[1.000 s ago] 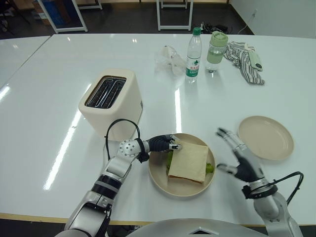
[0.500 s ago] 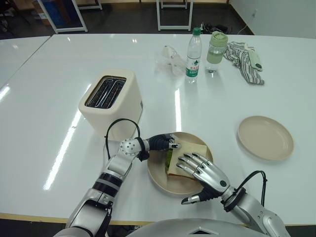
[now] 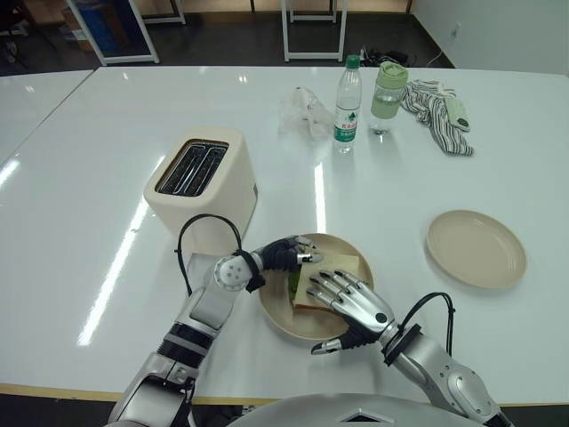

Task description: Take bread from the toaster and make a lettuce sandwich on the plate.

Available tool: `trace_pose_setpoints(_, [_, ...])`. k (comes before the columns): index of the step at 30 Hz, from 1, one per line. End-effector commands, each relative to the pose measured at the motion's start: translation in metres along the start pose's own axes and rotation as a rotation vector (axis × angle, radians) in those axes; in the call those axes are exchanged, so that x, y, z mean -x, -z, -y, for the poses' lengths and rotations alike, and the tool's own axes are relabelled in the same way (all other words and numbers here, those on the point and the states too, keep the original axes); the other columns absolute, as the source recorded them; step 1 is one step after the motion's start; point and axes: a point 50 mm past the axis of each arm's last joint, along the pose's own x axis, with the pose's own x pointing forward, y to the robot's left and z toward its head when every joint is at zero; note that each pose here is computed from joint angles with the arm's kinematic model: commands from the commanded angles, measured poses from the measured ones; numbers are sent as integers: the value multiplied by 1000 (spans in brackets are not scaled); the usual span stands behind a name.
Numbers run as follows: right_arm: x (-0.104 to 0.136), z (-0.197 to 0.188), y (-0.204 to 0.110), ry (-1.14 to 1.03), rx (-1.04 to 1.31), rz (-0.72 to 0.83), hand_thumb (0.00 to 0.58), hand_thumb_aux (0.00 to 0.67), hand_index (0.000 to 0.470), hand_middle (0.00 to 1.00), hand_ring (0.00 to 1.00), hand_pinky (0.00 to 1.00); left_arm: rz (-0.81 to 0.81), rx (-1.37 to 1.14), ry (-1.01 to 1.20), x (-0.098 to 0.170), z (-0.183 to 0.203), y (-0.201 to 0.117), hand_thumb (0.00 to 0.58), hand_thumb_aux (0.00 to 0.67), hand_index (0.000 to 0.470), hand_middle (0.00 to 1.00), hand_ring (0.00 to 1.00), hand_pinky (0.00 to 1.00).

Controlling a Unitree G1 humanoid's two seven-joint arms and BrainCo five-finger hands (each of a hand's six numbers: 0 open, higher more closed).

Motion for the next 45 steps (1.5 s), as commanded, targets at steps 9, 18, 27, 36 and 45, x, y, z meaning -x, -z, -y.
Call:
trace_pose_setpoints(9, [21, -57, 9, -373, -36, -86, 0, 0, 0, 0, 0, 0, 342, -233, -547, 41, -31, -59, 0, 0, 0, 0, 0, 0])
trace_pose_setpoints(18, [0, 12, 9, 281, -18, 4, 0, 0, 0, 0, 0, 0, 409, 75, -572, 45, -17, -38, 0, 0, 0, 0, 0, 0])
trace_pose_setpoints(27, [19, 61, 15, 677, -132, 2, 0, 0, 0, 0, 0, 0, 502, 179, -572, 60, -21, -37, 493, 410, 288, 1000, 1000, 1000])
trace_pose_setpoints(36, [106, 67, 62, 309, -513, -131, 580, 670, 470, 1000, 1000, 1000, 179, -270, -255, 123, -48, -26, 580, 670, 470, 1000, 1000, 1000])
trace_pose_setpoints(45, [123, 34, 44, -194, -676, -88, 580, 670, 470, 1000, 1000, 1000, -237, -212, 267, 148, -17, 9, 580, 670, 470, 1000, 1000, 1000])
